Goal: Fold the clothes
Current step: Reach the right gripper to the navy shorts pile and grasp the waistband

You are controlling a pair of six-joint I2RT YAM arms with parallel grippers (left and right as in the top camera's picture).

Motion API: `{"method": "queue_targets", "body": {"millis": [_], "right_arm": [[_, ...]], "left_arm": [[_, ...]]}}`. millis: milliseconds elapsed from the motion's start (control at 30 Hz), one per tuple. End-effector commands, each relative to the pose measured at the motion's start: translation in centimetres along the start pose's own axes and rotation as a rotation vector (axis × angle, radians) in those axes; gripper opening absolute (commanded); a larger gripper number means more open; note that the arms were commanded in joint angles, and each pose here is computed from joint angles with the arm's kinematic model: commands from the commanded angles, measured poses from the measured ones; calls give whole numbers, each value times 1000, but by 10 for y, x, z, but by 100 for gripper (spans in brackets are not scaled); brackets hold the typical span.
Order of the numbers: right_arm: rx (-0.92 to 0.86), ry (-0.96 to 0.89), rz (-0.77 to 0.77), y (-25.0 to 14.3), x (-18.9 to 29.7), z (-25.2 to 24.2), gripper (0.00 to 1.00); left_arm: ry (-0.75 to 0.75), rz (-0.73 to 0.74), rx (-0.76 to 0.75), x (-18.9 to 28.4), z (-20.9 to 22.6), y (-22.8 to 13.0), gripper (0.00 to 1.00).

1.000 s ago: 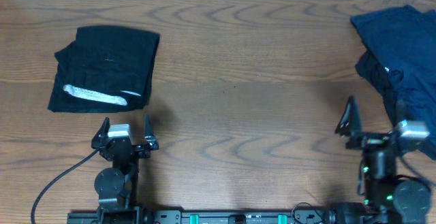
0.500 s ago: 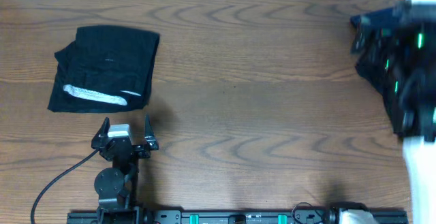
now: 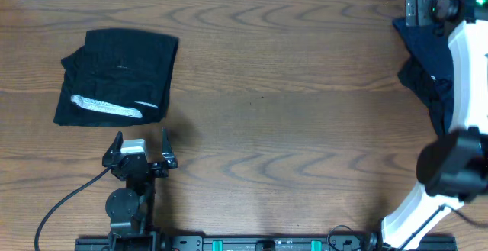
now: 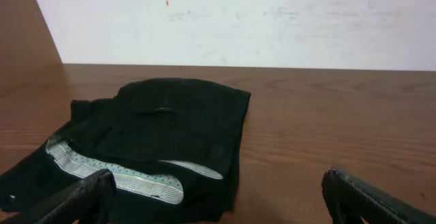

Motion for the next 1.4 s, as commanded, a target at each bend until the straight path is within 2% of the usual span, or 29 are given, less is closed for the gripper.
{"method": "queue_targets", "body": {"millis": [0,100,267,400,667,800,900,1000,1133,1200,1267,1300,1367], "right_arm": [[34,-37,45,-9,-31,-11,99],[39,-8,97,-23,-50,-6,99],[281,68,163,-46,-84,13,92],[402,91,187,-61,-112,25,90],[410,86,130,-70,-163,40,98],[430,86,120,-76,-180,46,95],[430,81,112,-79,-188,48,81],[426,74,98,-76,-190,48,53],[426,27,96,-74,-191,42,41],[425,10,101,-74,-191,38,41],[419,2,100,-74,-192,35,62],[416,0,100,-74,-192,33,64],[417,0,106,-75,-192,33,63]], "left_arm": [[6,50,-15,-1,-1,-14,98],[6,50,-15,-1,-1,-14,98],[6,50,-15,-1,-1,-14,98],[6,50,-15,-1,-1,-14,98],[6,50,-15,-1,-1,-14,98],[6,50,-15,-1,-1,-14,98],[6,50,-15,-1,-1,-14,98],[6,50,-15,-1,-1,-14,98],[6,50,-15,-1,-1,-14,98],[6,50,-15,-1,-1,-14,98],[6,50,-15,-1,-1,-14,98],[6,50,-15,-1,-1,-14,98],[6,50,-15,-1,-1,-14,98]]}}
Point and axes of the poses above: each gripper's point midway between its finger pads, its own x axis back along the fingers, its own z axis along the line the jaws close on, y = z × x, the point moved 4 cm from there along x, back along the fingers, and after that the axes turned 14 degrees about -x, right-handed, at the moved point
